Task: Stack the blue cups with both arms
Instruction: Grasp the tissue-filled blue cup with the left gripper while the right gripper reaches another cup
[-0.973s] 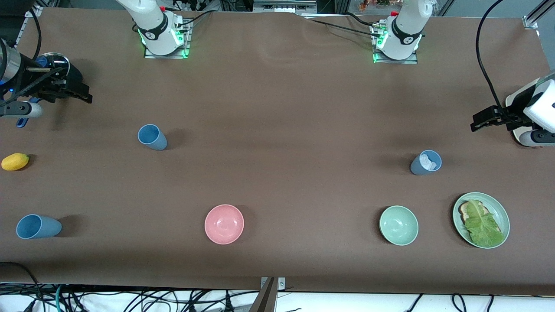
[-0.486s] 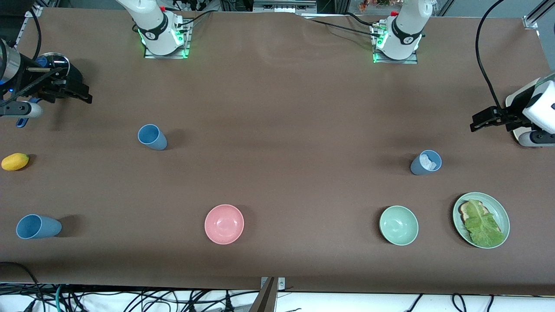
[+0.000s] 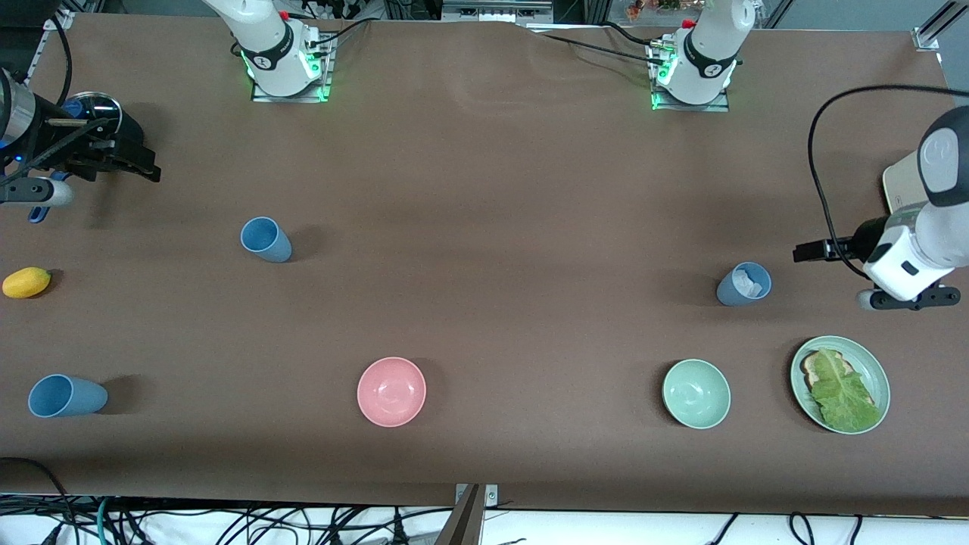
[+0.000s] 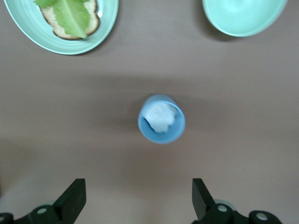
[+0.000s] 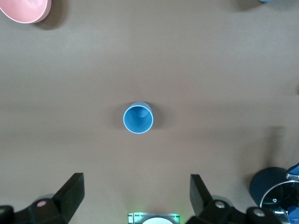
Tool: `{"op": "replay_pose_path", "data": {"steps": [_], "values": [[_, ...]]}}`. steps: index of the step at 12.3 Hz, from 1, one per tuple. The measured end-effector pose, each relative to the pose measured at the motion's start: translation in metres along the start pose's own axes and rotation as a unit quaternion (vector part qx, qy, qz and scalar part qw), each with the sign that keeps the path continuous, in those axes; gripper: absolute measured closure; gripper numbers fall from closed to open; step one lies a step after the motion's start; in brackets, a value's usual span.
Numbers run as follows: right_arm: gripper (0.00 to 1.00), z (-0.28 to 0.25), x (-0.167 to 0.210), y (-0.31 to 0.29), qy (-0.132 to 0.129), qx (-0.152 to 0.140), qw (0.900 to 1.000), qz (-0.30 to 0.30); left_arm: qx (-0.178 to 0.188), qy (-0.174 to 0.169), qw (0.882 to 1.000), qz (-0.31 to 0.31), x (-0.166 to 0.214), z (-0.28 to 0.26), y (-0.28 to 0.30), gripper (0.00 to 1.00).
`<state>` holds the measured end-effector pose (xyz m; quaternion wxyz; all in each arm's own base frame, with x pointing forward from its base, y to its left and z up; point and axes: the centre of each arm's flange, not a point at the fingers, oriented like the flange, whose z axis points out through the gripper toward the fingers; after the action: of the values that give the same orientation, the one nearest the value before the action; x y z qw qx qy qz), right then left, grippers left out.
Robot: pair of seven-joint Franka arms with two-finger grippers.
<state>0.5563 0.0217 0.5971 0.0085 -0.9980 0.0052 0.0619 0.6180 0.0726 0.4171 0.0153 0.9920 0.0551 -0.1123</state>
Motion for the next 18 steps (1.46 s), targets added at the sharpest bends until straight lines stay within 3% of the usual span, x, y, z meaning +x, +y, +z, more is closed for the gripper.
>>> {"op": "replay_pose_path", "data": {"steps": [6, 10, 13, 16, 17, 18], "values": [[0.00, -0.002, 0.008, 0.000, 0.026, 0.001, 1.000, 0.000, -0.001, 0.041, 0.999, 0.011, -0.001, 0.095, -0.022, 0.00], [0.00, 0.010, 0.021, 0.000, 0.031, 0.004, 1.000, 0.001, -0.002, 0.034, 0.999, 0.013, -0.012, 0.136, -0.021, 0.00], [0.00, 0.027, 0.032, 0.001, 0.015, 0.008, 1.000, 0.003, -0.002, 0.028, 0.999, 0.014, -0.011, 0.144, -0.019, 0.00], [0.00, 0.068, 0.051, 0.001, -0.022, 0.007, 1.000, 0.004, -0.003, 0.019, 1.000, 0.018, -0.008, 0.159, -0.015, 0.02], [0.00, 0.084, 0.059, 0.001, -0.036, 0.006, 0.999, 0.001, -0.003, 0.018, 1.000, 0.018, -0.008, 0.162, -0.014, 0.08], [0.00, 0.097, 0.064, 0.001, -0.048, 0.006, 0.999, -0.005, -0.003, 0.018, 1.000, 0.018, -0.007, 0.163, -0.014, 0.21]]}}
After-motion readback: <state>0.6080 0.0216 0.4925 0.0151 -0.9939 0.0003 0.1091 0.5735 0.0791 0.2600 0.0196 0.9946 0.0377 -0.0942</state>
